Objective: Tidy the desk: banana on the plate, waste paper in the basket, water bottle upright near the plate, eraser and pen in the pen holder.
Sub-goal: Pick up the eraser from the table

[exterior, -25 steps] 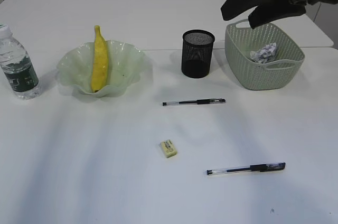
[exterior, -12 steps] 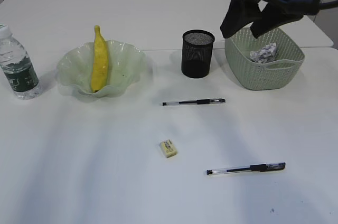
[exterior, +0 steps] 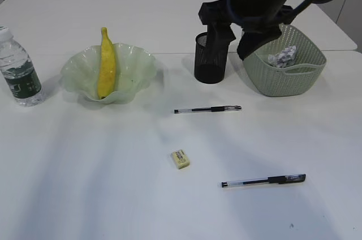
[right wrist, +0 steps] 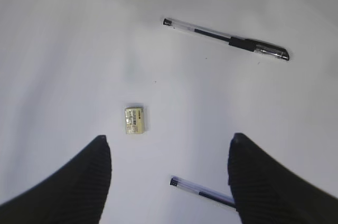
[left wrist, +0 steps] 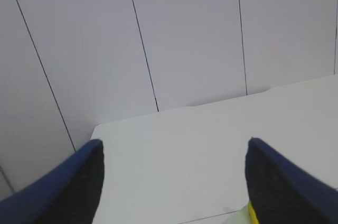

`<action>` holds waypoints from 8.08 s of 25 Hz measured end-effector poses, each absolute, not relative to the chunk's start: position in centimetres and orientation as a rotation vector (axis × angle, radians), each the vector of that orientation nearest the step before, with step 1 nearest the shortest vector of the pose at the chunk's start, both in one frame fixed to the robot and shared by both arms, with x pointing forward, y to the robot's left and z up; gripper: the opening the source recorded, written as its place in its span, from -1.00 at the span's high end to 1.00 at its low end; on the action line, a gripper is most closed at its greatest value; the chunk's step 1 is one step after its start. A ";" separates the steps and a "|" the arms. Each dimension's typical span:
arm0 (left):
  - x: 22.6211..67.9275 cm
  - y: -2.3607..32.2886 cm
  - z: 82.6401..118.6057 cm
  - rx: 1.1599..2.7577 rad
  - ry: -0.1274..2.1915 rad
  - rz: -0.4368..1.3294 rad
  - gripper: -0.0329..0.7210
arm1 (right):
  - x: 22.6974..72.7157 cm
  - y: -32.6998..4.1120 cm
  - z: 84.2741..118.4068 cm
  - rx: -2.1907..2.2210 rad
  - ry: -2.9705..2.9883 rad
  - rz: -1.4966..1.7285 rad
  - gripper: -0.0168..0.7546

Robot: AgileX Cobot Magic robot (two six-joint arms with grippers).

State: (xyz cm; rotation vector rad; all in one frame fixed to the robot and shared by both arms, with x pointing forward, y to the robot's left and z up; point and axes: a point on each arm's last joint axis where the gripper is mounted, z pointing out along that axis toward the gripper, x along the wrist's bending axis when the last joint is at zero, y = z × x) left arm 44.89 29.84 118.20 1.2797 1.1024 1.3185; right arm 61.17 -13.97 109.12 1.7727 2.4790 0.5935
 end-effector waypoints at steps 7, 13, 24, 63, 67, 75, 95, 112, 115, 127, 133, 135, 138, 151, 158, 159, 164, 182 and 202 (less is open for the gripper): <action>44.9 29.8 118.0 1.298 1.117 1.307 -0.66 | 62.3 -12.6 106.5 1.820 2.489 0.498 -0.37; 44.9 29.8 117.7 1.320 1.136 1.293 -0.66 | 62.6 -11.4 104.5 1.827 2.532 0.442 -0.37; 44.9 29.8 117.4 1.352 1.162 1.271 -0.66 | 61.9 -7.3 99.9 1.766 2.669 0.301 -0.37; 44.8 29.8 116.8 1.407 1.208 1.232 -0.66 | 61.7 -4.5 92.2 1.748 2.763 0.100 -0.37; 44.8 29.8 116.7 1.408 1.209 1.232 -0.66 | 61.8 -4.5 92.1 1.748 2.763 0.100 -0.37; 44.8 29.8 116.7 1.408 1.209 1.232 -0.66 | 61.8 -4.5 91.4 1.750 2.769 0.074 -0.37; 44.8 29.8 116.7 1.408 1.209 1.232 -0.66 | 62.0 -4.6 91.3 1.719 2.753 0.068 -0.37; 44.8 29.8 116.7 1.407 1.210 1.230 -0.66 | 61.6 -4.0 91.3 1.671 2.759 0.062 -0.37; 44.8 29.8 116.7 1.407 1.210 1.230 -0.66 | 61.6 -3.9 91.3 1.671 2.758 0.064 -0.37; 44.8 29.8 116.7 1.405 1.210 1.229 -0.66 | 61.6 -3.9 90.6 1.676 2.760 0.047 -0.38; 44.8 29.8 116.7 1.405 1.210 1.229 -0.66 | 61.7 -3.8 90.7 1.678 2.760 0.060 -0.38; 44.8 29.8 116.7 1.405 1.210 1.229 -0.66 | 61.7 -3.8 90.7 1.676 2.759 0.059 -0.38; 44.8 29.8 116.7 1.405 1.210 1.229 -0.66 | 61.8 -3.8 90.7 1.668 2.756 0.053 -0.38; 44.8 29.8 116.7 1.405 1.210 1.229 -0.66 | 61.9 -4.0 90.7 1.656 2.741 0.032 -0.37; 44.8 29.8 116.7 1.405 1.210 1.229 -0.66 | 61.6 -4.2 90.7 1.661 2.754 -0.018 -0.37; 44.8 29.8 116.7 1.405 1.210 1.229 -0.66 | 61.6 -4.2 90.7 1.661 2.755 -0.021 -0.37; 44.8 29.8 116.7 1.405 1.210 1.229 -0.66 | 61.6 -4.2 90.7 1.668 2.756 -0.022 -0.37; 44.8 29.8 116.7 1.405 1.210 1.229 -0.66 | 61.3 -3.8 90.7 1.726 2.772 0.009 -0.05; 44.8 29.8 116.7 1.407 1.211 1.228 -0.66 | 61.8 -3.6 89.9 1.722 2.770 -0.005 -0.01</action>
